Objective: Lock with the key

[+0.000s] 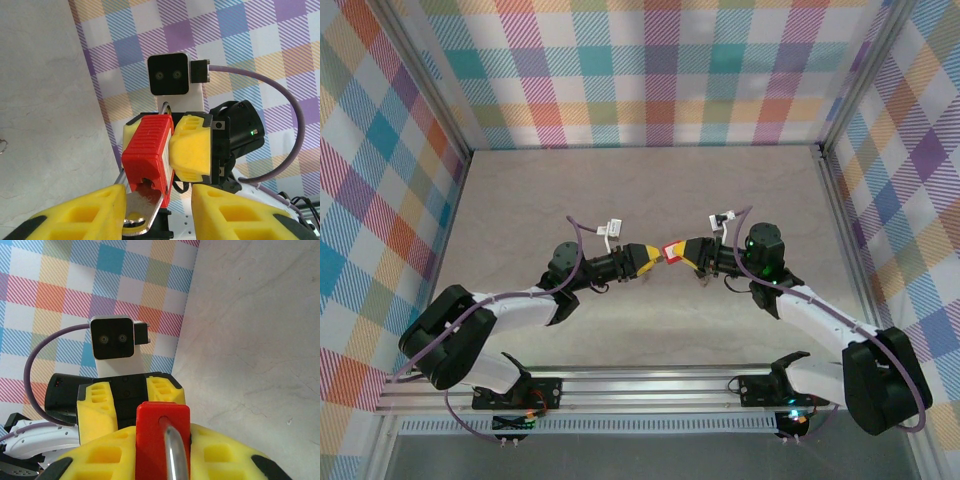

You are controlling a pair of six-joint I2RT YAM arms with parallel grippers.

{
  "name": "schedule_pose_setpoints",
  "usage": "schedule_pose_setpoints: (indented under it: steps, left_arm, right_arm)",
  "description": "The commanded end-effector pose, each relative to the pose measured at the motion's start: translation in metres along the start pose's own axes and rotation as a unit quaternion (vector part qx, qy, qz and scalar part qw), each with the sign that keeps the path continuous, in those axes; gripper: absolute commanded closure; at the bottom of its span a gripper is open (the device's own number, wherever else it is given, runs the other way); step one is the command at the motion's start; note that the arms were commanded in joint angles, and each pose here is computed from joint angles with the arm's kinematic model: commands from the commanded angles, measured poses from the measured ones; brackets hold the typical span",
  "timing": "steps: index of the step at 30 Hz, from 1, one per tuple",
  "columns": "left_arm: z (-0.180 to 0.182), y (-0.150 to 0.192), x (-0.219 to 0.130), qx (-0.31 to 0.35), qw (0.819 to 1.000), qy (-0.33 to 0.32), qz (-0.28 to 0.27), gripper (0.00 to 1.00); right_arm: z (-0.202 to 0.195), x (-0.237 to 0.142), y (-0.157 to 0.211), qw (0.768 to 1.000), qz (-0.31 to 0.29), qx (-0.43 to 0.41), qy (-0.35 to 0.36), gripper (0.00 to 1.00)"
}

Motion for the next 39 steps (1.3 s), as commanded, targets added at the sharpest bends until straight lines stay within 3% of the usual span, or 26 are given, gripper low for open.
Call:
schedule_pose_setpoints:
  steps: [1, 39]
  left_arm:
    - [-0.031, 0.013, 0.011, 0.031, 0.995, 0.081, 0.054, 0.62]
    - [-0.029, 0.019, 0.017, 0.035, 0.992, 0.092, 0.075, 0.81]
  right_arm:
    - [0.002, 0.004, -0.009, 1.000, -0.019, 0.002, 0.005, 1.00]
    - [-0.010, 0.007, -0.015, 0.998, -0.006, 0.059, 0.018, 1.00]
Point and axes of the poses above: each hand's point on the last joint's axis, 136 mm out from that joint toward the fingers, its own x axis out along the fingers, its own z axis along the line the jaws close on, y = z × x, the point moved 10 cm from there along -x, back along the fingers, and after that the axes turned 3 degrees about x, right-handed, at the moved point
